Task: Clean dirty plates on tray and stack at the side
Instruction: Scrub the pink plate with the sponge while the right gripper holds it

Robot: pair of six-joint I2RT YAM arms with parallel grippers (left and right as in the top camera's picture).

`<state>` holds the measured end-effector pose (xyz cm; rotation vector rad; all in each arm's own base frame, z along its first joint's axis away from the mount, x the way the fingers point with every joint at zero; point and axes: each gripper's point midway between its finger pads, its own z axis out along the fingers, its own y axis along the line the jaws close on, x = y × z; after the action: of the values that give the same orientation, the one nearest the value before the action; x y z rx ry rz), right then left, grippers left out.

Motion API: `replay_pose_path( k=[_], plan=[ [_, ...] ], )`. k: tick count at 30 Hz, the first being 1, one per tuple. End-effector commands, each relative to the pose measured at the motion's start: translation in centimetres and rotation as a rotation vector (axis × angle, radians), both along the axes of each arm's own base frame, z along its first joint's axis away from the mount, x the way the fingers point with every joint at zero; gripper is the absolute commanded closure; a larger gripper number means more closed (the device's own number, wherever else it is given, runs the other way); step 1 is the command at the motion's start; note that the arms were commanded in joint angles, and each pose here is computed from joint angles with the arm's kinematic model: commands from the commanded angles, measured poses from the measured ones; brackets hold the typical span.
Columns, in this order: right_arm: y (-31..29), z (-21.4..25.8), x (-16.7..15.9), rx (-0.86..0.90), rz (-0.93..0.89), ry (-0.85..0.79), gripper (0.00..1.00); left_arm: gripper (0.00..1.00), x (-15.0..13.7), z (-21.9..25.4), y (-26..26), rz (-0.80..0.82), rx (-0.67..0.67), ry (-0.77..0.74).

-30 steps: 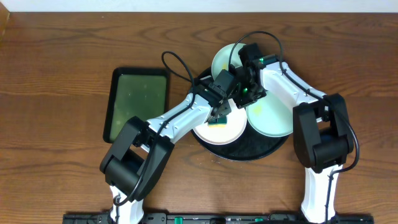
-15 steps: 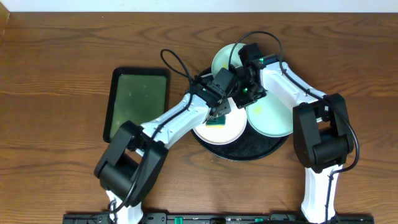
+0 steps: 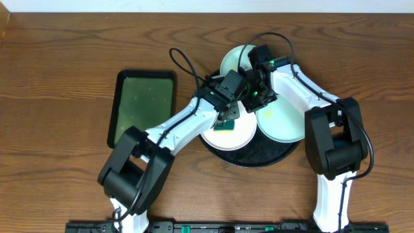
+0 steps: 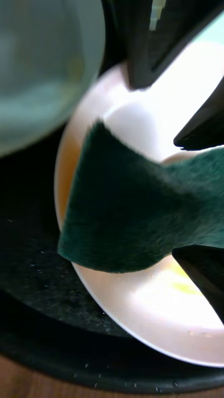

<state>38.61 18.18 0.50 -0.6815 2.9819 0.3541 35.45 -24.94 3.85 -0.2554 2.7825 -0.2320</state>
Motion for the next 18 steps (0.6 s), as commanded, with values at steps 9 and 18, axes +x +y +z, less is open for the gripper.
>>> replay_pose_path(
  k=[9,18],
  plan=[
    [-0.39,-0.61,0.08,-0.034,-0.026,0.007,0.99,0.63,0.09,-0.96,1.00,-0.045,0.069,-0.001],
    [-0.40,-0.61,0.09,-0.034,-0.028,0.007,0.99,0.92,-0.38,-1.46,1.13,-0.039,0.064,0.016]
  ],
)
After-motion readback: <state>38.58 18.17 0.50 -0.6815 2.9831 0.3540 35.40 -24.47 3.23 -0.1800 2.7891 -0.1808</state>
